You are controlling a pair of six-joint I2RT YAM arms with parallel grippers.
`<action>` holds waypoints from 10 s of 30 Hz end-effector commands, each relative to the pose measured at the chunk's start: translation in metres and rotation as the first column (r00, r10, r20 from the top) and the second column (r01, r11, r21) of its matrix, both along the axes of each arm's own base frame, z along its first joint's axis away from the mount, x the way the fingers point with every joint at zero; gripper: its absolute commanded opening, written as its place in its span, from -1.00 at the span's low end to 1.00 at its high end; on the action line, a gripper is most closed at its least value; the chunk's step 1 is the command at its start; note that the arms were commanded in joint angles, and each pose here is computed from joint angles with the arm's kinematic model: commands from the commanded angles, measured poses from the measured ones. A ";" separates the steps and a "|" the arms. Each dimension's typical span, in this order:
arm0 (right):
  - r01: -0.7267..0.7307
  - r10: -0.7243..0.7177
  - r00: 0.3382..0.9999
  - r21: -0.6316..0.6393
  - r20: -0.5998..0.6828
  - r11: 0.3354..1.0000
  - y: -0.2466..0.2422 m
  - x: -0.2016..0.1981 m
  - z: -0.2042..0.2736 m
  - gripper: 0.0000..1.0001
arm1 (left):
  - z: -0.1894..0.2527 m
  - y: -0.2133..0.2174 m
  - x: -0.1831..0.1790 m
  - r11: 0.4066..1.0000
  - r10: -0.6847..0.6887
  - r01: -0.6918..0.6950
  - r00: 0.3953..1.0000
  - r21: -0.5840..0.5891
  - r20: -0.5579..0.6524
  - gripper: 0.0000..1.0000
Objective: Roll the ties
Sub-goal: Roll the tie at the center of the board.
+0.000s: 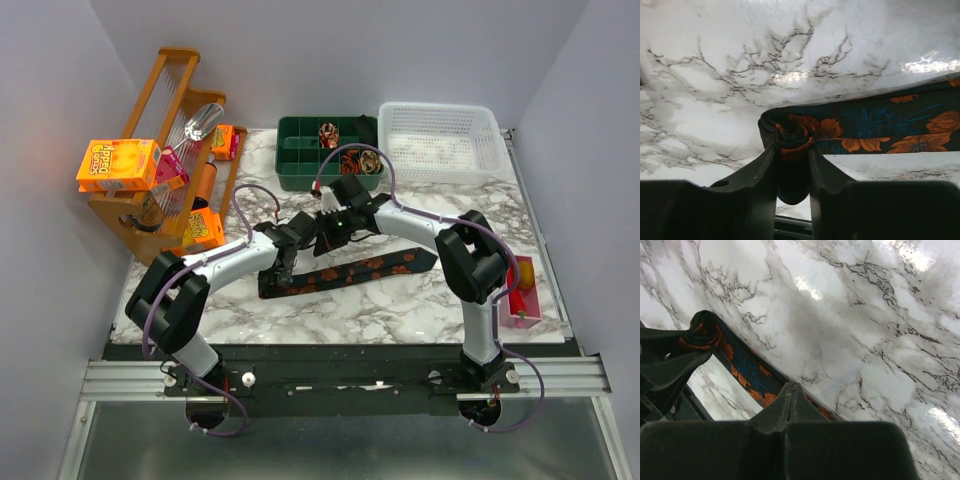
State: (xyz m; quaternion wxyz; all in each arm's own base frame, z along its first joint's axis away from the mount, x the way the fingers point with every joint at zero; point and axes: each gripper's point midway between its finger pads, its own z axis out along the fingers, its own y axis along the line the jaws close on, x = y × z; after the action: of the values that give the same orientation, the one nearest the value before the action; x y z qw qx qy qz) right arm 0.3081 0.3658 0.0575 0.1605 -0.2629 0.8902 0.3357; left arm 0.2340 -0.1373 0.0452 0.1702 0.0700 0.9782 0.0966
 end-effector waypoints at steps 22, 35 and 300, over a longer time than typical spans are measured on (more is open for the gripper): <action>-0.030 0.030 1.000 -0.013 0.000 0.999 -0.009 -0.009 0.004 -0.99 | 0.008 -0.064 0.010 0.946 0.107 -0.083 0.992 -0.313 0.062 0.42; -0.158 0.156 0.987 0.058 0.033 0.986 0.024 -0.052 0.039 -0.99 | 0.050 -0.021 0.021 0.856 0.230 -0.145 0.966 -0.496 0.116 0.65; -0.206 0.202 0.977 -0.053 -0.067 0.977 0.047 -0.057 -0.037 -0.99 | 0.034 -0.038 0.025 0.853 0.110 -0.047 0.990 -0.519 0.092 -0.75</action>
State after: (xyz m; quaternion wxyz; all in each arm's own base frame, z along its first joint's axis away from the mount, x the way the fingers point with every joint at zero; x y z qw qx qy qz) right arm 0.2519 0.4082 0.0221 0.0990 -0.3501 0.8724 0.3265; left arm 0.2562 -0.1792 0.0804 0.2340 -0.0345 0.9482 -0.2120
